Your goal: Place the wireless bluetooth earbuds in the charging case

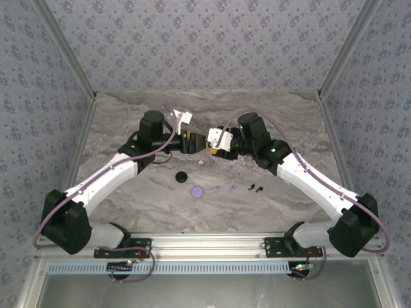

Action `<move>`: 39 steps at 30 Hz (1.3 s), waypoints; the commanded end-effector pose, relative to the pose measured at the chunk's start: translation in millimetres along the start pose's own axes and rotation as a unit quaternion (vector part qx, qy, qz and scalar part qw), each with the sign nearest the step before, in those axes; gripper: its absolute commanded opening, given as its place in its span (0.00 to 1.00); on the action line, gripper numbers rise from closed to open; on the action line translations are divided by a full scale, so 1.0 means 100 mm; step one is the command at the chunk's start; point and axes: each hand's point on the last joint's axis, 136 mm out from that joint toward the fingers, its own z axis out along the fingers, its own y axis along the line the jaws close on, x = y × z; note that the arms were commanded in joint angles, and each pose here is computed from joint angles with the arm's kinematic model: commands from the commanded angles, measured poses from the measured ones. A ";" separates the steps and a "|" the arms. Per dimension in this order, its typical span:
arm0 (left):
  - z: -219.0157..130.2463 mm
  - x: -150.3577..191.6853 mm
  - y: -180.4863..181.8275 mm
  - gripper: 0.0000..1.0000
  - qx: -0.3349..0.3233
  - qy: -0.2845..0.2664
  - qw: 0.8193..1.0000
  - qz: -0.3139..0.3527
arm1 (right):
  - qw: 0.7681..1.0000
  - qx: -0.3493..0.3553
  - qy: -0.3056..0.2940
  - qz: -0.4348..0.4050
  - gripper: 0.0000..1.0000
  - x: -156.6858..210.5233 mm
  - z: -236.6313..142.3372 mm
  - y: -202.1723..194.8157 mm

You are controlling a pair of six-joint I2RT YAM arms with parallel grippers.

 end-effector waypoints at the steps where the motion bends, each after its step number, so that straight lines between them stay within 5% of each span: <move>1: 0.03 -0.08 -0.18 0.66 0.029 0.002 0.999 0.024 | 0.999 0.024 -0.025 -0.001 0.50 -0.22 -0.08 -0.14; 18: 0.09 -0.05 -0.24 0.47 0.050 0.009 0.998 0.023 | 0.999 0.031 -0.033 0.004 0.51 -0.30 -0.07 -0.19; 28: 0.09 -0.12 -0.27 0.25 0.052 -0.011 0.998 0.027 | 0.999 0.017 -0.042 0.009 0.54 -0.33 -0.09 -0.14; 39: -0.02 -0.26 -0.24 0.11 0.037 -0.089 0.993 0.069 | 0.992 0.013 -0.073 0.099 0.92 -0.30 -0.52 -0.13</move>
